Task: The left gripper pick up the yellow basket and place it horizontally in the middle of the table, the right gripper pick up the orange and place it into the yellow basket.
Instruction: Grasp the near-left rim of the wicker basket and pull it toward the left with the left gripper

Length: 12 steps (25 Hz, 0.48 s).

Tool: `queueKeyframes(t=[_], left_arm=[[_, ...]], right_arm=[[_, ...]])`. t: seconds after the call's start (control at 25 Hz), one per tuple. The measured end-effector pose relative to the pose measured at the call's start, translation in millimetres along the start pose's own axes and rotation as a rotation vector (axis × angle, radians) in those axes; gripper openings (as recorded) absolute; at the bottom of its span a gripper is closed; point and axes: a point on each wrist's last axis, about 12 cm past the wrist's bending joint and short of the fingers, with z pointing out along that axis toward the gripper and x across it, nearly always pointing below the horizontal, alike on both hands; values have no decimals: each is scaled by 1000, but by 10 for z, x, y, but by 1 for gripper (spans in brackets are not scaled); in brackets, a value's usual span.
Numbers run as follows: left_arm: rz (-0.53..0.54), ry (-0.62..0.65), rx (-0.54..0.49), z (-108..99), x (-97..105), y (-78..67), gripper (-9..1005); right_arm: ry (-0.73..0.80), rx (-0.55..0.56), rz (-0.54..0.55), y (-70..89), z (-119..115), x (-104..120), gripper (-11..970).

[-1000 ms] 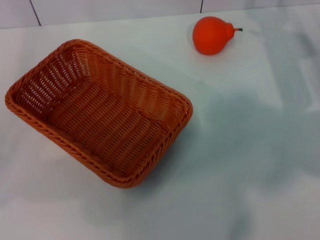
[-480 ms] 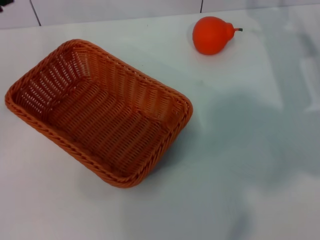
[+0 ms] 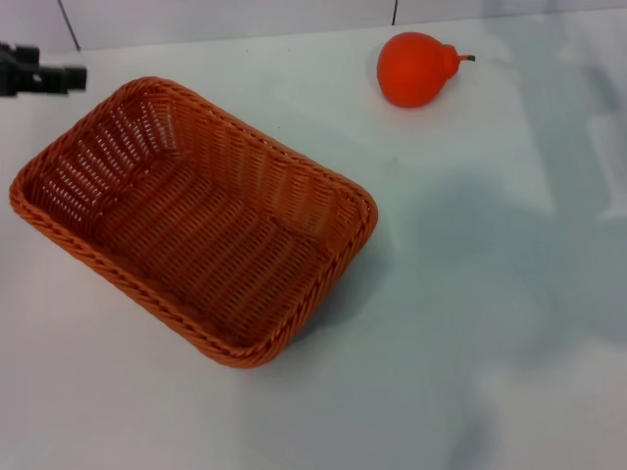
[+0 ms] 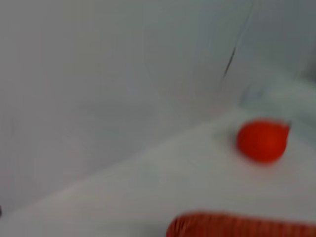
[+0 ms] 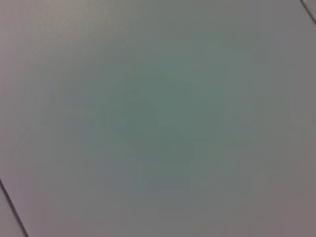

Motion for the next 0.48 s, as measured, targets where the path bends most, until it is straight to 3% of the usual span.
queueKeyframes(t=[0.16,0.48], left_arm=[[41,139,-48,190,-87,-44,851],[76,250,-124,444,-122,-86,845]], right_arm=[[-4,-5,4,15,-19,-12,919],[-10,-12,14,33,-48,-31,914]])
